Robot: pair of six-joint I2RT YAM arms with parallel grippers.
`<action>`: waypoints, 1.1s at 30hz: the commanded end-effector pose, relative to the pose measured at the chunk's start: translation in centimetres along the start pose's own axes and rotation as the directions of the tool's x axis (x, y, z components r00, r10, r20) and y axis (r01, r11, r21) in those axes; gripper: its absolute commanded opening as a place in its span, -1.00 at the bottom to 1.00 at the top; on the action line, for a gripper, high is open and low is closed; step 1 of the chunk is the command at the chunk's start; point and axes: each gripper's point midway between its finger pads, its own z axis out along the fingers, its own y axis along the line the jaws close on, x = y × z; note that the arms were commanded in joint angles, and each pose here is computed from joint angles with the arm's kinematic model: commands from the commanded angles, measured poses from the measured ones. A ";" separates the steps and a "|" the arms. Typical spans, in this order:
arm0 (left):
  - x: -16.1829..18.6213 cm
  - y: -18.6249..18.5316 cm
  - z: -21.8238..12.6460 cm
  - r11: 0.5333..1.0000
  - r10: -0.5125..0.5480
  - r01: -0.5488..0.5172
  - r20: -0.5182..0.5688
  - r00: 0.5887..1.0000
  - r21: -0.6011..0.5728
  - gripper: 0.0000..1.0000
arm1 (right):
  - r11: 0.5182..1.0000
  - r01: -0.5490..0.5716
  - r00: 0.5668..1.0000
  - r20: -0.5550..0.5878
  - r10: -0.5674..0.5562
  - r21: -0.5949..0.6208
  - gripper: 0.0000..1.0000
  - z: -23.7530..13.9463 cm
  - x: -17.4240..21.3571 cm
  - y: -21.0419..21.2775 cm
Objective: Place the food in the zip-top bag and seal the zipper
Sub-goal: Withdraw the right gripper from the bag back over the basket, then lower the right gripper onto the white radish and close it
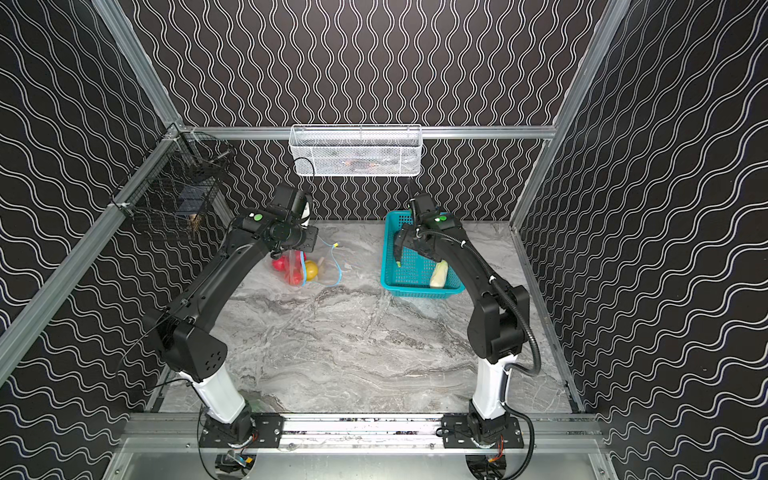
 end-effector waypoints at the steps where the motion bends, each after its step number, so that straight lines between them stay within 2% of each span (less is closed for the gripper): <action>1: -0.6 0.2 -0.3 1.000 0.006 -0.006 0.025 1.000 -0.007 -1.00 | 0.997 0.037 0.998 -0.056 -0.033 0.062 0.99 0.5 1.1 -1.7; 9: -0.5 0.2 0.2 1.000 0.012 -0.012 0.016 1.000 -0.015 -1.00 | 0.984 -0.001 0.995 -0.102 0.020 0.178 0.98 3.0 0.7 -5.9; 16: -0.4 0.2 0.3 1.000 0.013 -0.013 0.013 1.000 -0.015 -1.00 | 0.976 -0.044 0.990 -0.121 0.071 0.213 0.99 6.0 0.0 -7.9; 25: -0.5 0.2 0.3 1.000 0.011 -0.011 0.013 1.000 -0.020 -1.00 | 0.962 -0.076 0.986 -0.121 0.111 0.264 0.97 9.2 -0.4 -9.1; 33: -0.5 0.1 0.4 1.000 0.011 -0.011 0.009 1.000 -0.015 -1.00 | 0.957 -0.095 0.986 -0.106 0.128 0.274 0.82 10.8 -0.8 -9.0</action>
